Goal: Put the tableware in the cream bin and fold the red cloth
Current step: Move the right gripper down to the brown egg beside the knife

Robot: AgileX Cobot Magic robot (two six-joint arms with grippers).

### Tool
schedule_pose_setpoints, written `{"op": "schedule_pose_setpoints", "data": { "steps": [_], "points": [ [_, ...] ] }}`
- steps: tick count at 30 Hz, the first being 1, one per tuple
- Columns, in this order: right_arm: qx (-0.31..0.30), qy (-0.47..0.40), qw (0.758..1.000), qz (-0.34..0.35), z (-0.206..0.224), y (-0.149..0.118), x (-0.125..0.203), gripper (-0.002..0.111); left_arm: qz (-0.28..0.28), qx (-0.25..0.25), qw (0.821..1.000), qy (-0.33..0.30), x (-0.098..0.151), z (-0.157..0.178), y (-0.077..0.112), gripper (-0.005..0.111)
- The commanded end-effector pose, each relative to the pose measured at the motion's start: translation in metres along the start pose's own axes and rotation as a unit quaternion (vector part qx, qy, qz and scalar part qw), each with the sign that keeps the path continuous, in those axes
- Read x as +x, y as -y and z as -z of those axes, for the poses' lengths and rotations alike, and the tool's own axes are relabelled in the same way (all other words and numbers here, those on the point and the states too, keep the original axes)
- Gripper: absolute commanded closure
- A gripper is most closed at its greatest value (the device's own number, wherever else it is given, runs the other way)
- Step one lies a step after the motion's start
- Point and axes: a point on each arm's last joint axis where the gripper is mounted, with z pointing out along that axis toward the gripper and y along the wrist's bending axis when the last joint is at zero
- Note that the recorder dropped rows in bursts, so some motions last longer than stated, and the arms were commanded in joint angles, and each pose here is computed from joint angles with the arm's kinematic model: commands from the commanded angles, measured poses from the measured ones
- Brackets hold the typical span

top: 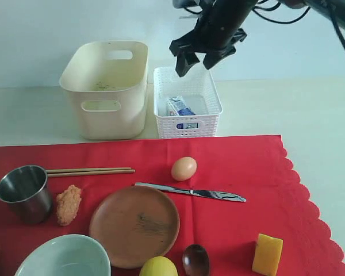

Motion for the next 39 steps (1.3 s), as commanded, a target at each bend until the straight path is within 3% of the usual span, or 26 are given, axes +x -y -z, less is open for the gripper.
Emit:
{"op": "schedule_pose_setpoints", "data": {
  "steps": [1,14,21,30,34,39],
  "points": [
    [0.027,0.040,0.999,0.003,0.048,-0.003,-0.008,0.043,0.000,-0.001,1.000,0.005,0.000,0.000,0.000,0.107],
    [0.029,0.054,0.998,-0.003,0.122,-0.024,0.018,0.044,0.000,-0.001,1.000,0.005,0.000,0.000,0.000,0.107],
    [0.016,0.013,0.998,0.057,0.160,-0.044,0.080,0.045,0.000,-0.001,1.000,0.005,0.000,0.000,0.000,0.107],
    [-0.123,0.009,0.971,0.207,0.128,-0.063,0.098,0.046,0.000,-0.001,1.000,0.005,0.000,0.000,0.000,0.107],
    [-0.156,-0.017,0.937,0.311,0.088,-0.057,0.103,0.046,0.000,-0.001,1.000,0.005,0.000,0.000,0.000,0.107],
    [-0.180,-0.031,0.902,0.392,0.055,-0.051,0.105,0.046,0.000,-0.001,1.000,0.005,0.000,0.000,0.000,0.107]
  ]
}}
